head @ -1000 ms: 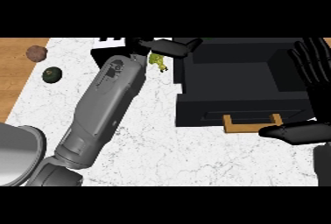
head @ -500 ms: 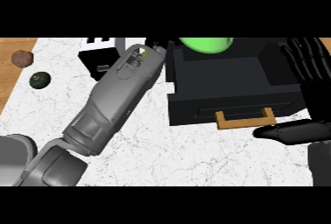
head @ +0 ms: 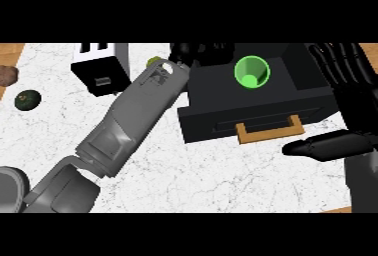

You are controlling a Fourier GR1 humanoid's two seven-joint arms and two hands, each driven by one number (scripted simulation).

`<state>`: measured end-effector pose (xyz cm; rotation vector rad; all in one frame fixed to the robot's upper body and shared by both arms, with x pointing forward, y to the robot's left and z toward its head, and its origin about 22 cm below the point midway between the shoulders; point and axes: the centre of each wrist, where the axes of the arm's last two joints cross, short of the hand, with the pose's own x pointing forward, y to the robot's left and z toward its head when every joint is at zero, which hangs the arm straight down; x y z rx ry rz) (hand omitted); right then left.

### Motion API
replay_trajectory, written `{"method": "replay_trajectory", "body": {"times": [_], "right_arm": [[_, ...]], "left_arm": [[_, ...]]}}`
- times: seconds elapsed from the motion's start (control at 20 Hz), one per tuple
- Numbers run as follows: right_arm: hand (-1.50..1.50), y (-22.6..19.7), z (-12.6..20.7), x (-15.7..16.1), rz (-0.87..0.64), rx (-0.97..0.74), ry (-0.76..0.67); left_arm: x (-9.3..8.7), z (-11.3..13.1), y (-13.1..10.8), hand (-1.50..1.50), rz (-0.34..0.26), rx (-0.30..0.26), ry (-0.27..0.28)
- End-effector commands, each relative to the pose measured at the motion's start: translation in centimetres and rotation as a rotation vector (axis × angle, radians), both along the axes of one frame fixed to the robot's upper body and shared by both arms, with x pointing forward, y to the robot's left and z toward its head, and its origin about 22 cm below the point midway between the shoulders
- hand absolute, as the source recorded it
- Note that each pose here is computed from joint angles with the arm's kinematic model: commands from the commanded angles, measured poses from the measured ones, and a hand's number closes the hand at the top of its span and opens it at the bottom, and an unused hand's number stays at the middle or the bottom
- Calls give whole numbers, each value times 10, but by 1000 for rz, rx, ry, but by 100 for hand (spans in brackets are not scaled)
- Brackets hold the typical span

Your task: Pick up the cup, place it into the drawer and close the drawer

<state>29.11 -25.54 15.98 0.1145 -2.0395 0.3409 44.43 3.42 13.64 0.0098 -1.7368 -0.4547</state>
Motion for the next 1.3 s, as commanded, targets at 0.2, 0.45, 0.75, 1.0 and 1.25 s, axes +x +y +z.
{"method": "replay_trajectory", "body": {"times": [0.2,0.45,0.75,1.0,1.25], "right_arm": [[-150,15,3,4,128,10,-29],[150,44,0,7,388,-1,17],[150,47,-8,4,590,-213,138],[-150,38,-9,-3,564,-514,223],[-150,46,-13,-14,359,-745,169]], "left_arm": [[-5,-21,7,-150,-7,-80,-3],[-7,-13,3,-150,-58,-258,-19],[-5,1,1,-150,-16,-411,-122],[-4,0,1,-150,35,-425,-120],[-4,-13,9,-150,63,-453,-105]]}}
